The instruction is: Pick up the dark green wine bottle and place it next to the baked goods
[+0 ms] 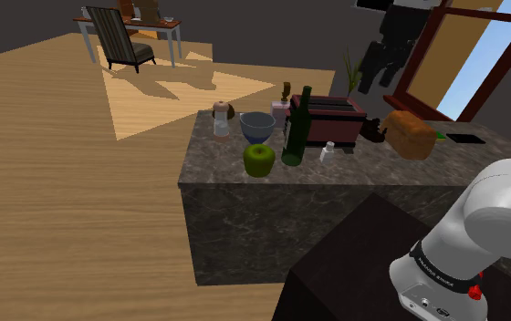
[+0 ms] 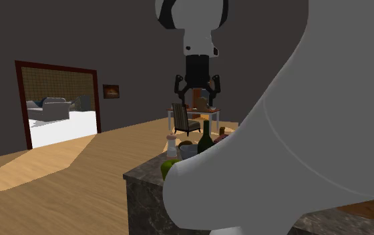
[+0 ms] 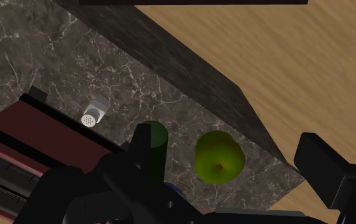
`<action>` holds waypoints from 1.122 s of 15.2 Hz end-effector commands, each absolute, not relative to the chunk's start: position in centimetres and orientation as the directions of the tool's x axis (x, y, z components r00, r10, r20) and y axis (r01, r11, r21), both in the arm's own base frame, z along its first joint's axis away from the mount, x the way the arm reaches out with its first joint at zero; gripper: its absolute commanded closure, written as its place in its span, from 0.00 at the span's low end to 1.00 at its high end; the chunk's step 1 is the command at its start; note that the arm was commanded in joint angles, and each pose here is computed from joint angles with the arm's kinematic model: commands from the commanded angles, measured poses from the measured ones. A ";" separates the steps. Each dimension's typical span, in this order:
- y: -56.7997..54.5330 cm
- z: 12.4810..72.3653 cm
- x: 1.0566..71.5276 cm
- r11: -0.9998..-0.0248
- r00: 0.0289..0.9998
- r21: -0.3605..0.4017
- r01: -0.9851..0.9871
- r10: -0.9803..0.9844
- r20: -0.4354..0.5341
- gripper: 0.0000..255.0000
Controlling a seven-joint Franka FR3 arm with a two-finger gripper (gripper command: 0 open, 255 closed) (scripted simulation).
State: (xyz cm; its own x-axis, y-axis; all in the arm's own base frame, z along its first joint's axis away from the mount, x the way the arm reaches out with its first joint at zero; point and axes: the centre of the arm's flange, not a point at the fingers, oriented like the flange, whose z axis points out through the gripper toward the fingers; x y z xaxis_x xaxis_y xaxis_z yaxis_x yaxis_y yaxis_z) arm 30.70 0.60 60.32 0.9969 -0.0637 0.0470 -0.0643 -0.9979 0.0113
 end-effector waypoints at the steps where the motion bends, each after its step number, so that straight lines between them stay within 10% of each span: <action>1: 0.6 60.3 30.7 -0.998 0.997 0.011 -0.064 -0.064 0.047 0.00; 17: -6.9 53.9 49.6 -0.998 0.999 0.047 0.033 0.034 0.016 0.00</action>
State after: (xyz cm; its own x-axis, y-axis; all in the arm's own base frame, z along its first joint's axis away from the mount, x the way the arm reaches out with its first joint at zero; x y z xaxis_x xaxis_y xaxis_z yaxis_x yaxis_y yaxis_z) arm 48.30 -6.43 54.44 0.9995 0.0271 0.0180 0.0263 -0.9987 0.0439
